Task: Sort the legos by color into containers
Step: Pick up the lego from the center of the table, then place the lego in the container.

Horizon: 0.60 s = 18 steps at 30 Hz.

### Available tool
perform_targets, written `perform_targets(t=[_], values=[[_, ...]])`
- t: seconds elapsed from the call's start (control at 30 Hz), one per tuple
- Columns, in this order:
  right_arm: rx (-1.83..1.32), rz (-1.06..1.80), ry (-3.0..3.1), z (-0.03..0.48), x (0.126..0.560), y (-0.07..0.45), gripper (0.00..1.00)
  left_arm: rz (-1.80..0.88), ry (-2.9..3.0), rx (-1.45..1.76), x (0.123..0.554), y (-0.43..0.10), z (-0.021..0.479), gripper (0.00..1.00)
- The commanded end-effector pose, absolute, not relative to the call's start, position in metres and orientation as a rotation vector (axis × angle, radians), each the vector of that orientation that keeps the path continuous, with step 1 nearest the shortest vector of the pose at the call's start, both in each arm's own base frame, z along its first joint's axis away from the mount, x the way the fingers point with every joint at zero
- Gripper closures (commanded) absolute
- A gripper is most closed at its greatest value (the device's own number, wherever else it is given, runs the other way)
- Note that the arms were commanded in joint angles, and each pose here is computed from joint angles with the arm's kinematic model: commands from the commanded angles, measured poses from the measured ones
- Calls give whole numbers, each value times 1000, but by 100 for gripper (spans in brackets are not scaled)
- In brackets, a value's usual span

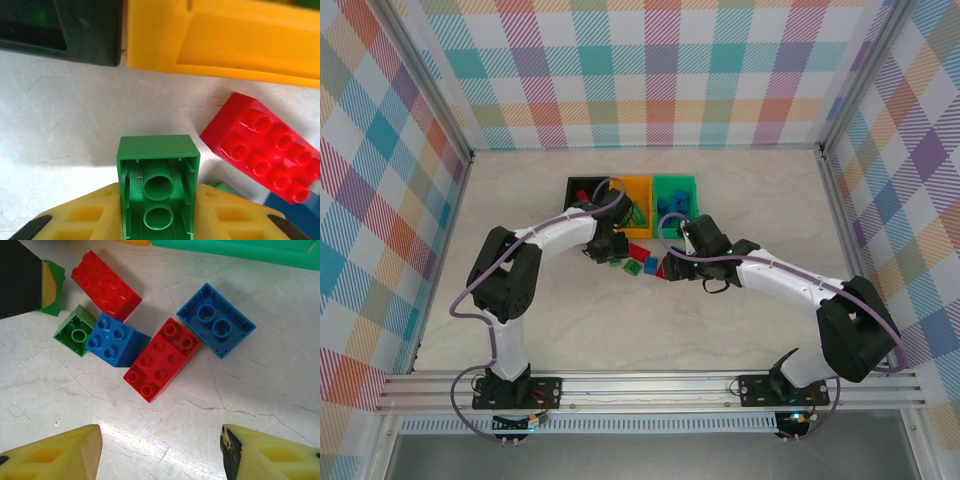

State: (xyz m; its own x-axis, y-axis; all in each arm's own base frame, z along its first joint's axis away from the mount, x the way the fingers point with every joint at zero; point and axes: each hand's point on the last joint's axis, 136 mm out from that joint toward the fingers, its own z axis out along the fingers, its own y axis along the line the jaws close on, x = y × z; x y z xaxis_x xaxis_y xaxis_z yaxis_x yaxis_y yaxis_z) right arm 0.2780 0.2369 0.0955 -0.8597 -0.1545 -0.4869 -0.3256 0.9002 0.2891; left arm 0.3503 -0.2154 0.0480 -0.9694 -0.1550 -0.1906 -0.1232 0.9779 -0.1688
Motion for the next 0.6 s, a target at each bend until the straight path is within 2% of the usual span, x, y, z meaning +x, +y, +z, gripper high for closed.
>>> perform_targets(t=[0.0, 0.2, 0.4, 0.47, 0.53, 0.57], values=[[-335, 542, 2585, 101, 279, 241, 36, -284, 2838, -161, 355, -219, 90, 67], [-324, 538, 2585, 101, 276, 237, 35, -300, 2740, -69, 389, -233, 135, 67], [-305, 549, 2595, 100, 269, 234, 35, -213, 2697, -10, 441, -243, 145, 65], [-297, 552, 2595, 100, 266, 232, 35, -209, 2687, -5, 457, -247, 145, 58], [-288, 557, 2598, 100, 263, 230, 35, -235, 2692, 9, 467, -255, 146, 46], [-286, 562, 2599, 100, 262, 230, 35, -253, 2696, 16, 469, -259, 148, 45]])
